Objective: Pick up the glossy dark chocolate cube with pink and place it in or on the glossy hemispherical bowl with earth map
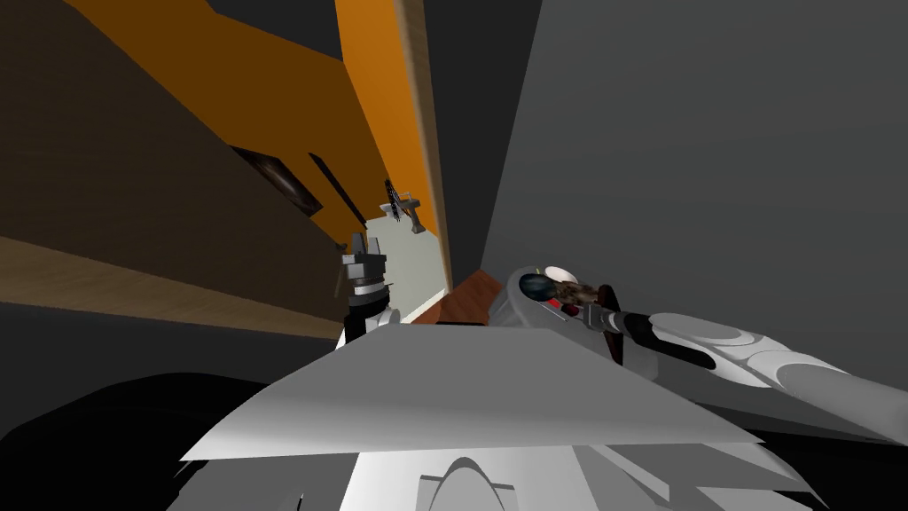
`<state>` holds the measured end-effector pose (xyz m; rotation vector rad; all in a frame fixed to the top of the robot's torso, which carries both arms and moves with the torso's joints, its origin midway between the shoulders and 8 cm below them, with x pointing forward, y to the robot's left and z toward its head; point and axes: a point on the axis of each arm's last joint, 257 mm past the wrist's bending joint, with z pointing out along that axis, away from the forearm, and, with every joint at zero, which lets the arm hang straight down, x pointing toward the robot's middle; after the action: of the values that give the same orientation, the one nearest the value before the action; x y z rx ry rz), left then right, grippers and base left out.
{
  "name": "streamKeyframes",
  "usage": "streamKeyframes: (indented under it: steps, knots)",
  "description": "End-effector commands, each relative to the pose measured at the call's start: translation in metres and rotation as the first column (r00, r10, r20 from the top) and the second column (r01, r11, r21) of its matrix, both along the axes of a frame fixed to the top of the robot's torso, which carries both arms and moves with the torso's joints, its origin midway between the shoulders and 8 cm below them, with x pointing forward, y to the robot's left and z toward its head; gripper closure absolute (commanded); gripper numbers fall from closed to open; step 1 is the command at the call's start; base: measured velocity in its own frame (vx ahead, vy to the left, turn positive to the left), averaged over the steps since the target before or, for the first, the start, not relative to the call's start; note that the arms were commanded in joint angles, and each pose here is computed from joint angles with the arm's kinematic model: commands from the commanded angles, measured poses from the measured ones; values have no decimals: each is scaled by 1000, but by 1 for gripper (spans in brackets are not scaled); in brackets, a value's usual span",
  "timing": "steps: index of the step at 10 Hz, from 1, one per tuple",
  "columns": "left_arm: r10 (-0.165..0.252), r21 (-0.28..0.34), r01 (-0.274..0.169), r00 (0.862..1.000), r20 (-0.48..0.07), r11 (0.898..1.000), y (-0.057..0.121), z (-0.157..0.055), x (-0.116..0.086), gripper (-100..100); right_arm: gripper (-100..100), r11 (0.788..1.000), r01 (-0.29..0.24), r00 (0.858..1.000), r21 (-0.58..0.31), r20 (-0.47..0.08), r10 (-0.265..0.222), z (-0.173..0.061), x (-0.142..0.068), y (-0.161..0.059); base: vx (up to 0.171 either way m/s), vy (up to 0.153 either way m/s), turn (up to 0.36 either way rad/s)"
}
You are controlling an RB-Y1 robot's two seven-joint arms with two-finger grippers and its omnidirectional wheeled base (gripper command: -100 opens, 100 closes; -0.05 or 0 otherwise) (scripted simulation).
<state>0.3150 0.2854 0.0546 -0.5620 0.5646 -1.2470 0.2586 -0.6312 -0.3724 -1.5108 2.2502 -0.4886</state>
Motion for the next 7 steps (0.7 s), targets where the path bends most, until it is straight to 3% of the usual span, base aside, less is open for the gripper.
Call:
streamKeyframes:
  steps: [1, 7]
  knots:
    - [0, 0, 0, 1000, 0, 1000, 0, 0, 0, 0, 100, 1000, -14, 1000, -12, 0, 14, 13, 4, -6, 48, 42, -77]
    - [0, 0, 0, 1000, 0, 1000, 0, 0, 0, 0, 100, 998, -49, 999, -29, -1, 49, 57, 26, -16, 23, 24, -20]
